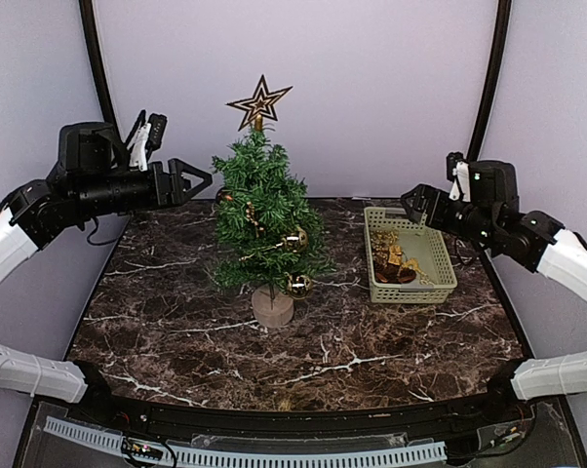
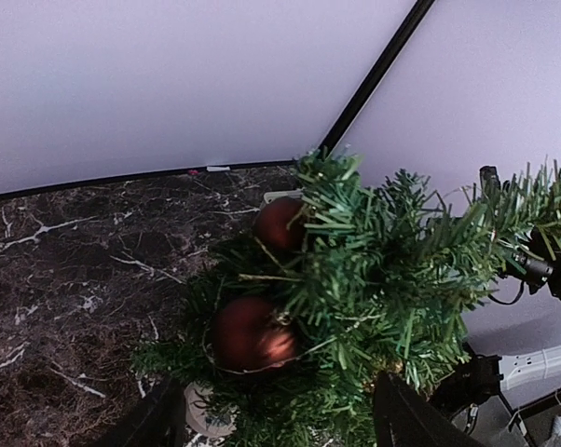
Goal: Decorate the small christmas tree
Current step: Reset both arms
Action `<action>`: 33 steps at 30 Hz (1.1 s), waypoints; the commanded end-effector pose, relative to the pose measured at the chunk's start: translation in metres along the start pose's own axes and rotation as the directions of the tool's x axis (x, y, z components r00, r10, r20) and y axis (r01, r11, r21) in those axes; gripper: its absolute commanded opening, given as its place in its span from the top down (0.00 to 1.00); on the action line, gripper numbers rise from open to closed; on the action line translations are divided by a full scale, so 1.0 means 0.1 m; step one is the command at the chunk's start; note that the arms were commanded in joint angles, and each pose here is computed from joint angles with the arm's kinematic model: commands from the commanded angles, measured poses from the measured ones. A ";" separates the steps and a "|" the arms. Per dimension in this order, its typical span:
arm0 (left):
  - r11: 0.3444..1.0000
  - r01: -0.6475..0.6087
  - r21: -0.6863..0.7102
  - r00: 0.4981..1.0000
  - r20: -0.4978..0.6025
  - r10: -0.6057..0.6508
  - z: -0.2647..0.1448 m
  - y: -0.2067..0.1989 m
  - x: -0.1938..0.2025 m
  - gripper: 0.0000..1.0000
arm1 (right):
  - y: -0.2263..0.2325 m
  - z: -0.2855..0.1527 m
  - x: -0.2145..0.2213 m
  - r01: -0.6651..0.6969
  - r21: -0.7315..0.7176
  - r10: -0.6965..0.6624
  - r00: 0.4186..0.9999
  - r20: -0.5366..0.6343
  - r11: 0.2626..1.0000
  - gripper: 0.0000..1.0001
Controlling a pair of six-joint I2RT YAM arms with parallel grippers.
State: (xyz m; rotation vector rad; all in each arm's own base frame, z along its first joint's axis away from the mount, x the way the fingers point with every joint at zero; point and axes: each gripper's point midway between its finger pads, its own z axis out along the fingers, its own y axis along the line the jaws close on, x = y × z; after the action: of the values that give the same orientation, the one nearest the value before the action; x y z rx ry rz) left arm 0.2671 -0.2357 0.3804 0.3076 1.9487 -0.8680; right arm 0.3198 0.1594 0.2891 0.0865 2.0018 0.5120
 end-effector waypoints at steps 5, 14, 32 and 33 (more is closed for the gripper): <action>0.996 0.005 -0.092 1.000 -0.016 -0.007 -0.12 0.57 -0.26 0.28 | -0.08 0.43 -0.11 0.116 -0.035 -0.118 0.989 -0.091 0.993 0.01; 0.950 0.107 -0.294 0.993 0.077 -0.088 0.00 2.04 -0.18 0.27 | -1.08 0.75 -0.39 0.011 0.095 -0.014 0.999 0.029 0.995 0.01; 0.793 0.134 -0.594 0.906 0.398 0.145 -0.83 3.48 0.71 0.16 | -2.32 -0.02 -0.37 -0.042 0.311 -0.094 0.906 0.412 0.950 0.01; 0.787 0.122 -0.605 0.898 0.405 0.172 -0.86 3.46 0.72 0.14 | -2.29 -0.07 -0.34 -0.031 0.306 -0.111 0.893 0.437 0.952 0.01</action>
State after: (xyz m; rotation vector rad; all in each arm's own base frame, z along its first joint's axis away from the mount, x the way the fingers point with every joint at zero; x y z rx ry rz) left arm 0.3696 0.0543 0.1602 -0.3242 1.8516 -0.3280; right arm 0.3776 -0.0590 0.1928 0.4032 1.8340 0.1671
